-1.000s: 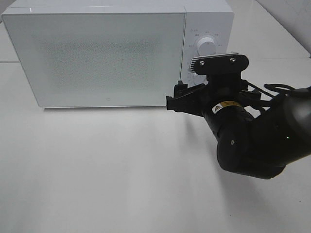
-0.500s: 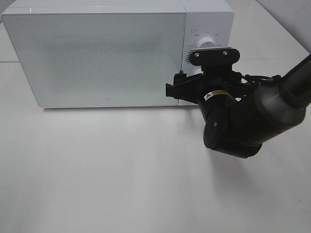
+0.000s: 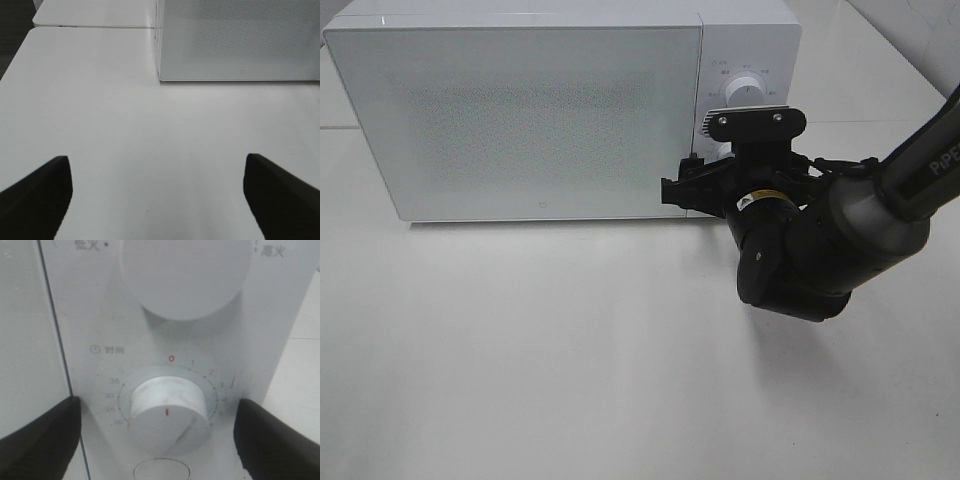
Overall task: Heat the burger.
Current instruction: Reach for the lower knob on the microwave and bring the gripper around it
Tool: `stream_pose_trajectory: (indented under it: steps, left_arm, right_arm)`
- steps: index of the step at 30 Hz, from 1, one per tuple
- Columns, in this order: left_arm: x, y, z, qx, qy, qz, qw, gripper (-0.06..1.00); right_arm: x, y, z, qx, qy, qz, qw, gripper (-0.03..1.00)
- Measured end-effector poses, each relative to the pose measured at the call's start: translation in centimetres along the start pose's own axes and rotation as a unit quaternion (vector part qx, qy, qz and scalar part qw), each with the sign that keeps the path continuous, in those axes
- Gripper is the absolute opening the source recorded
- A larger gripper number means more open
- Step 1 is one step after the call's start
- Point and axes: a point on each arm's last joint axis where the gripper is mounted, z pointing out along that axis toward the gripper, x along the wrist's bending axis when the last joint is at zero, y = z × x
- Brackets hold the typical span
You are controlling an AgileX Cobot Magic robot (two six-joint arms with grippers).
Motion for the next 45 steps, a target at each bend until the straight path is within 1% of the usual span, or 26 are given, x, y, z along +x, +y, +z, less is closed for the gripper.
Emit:
stream_pose_trajectory:
  steps: [6, 12, 14, 17, 19, 20, 21, 22, 33, 45]
  left_arm:
    - [0.0, 0.0, 0.0, 0.0, 0.0, 0.0, 1.0, 0.87]
    - [0.0, 0.0, 0.0, 0.0, 0.0, 0.0, 1.0, 0.87]
    - [0.0, 0.0, 0.0, 0.0, 0.0, 0.0, 1.0, 0.87]
    - [0.0, 0.0, 0.0, 0.0, 0.0, 0.0, 1.0, 0.87]
    - [0.0, 0.0, 0.0, 0.0, 0.0, 0.0, 1.0, 0.87]
    - [0.0, 0.0, 0.0, 0.0, 0.0, 0.0, 1.0, 0.87]
    - [0.0, 0.0, 0.0, 0.0, 0.0, 0.0, 1.0, 0.87]
    - [0.0, 0.0, 0.0, 0.0, 0.0, 0.0, 1.0, 0.87]
    - [0.0, 0.0, 0.0, 0.0, 0.0, 0.0, 1.0, 0.87]
    - [0.0, 0.0, 0.0, 0.0, 0.0, 0.0, 1.0, 0.87]
  right_arm:
    - [0.0, -0.05, 0.02, -0.004, 0.0, 0.001, 1.0, 0.78]
    - [-0.03, 0.01, 0.02, -0.008, -0.002, 0.001, 1.0, 0.74]
    - [-0.01, 0.07, 0.0, -0.012, -0.002, 0.0, 1.0, 0.68]
    - [-0.02, 0.09, 0.0, -0.013, -0.002, 0.0, 1.0, 0.66]
    - [-0.02, 0.2, -0.04, -0.02, -0.003, 0.0, 1.0, 0.54]
    - [-0.02, 0.2, -0.04, -0.02, -0.003, 0.0, 1.0, 0.54]
    - [-0.05, 0.2, -0.04, -0.02, -0.005, 0.0, 1.0, 0.51]
    - [-0.14, 0.19, -0.07, -0.021, -0.008, 0.001, 1.0, 0.44]
    - [-0.15, 0.21, -0.07, -0.022, -0.008, 0.001, 1.0, 0.43]
    - [-0.08, 0.18, -0.13, -0.024, 0.0, 0.004, 1.0, 0.43]
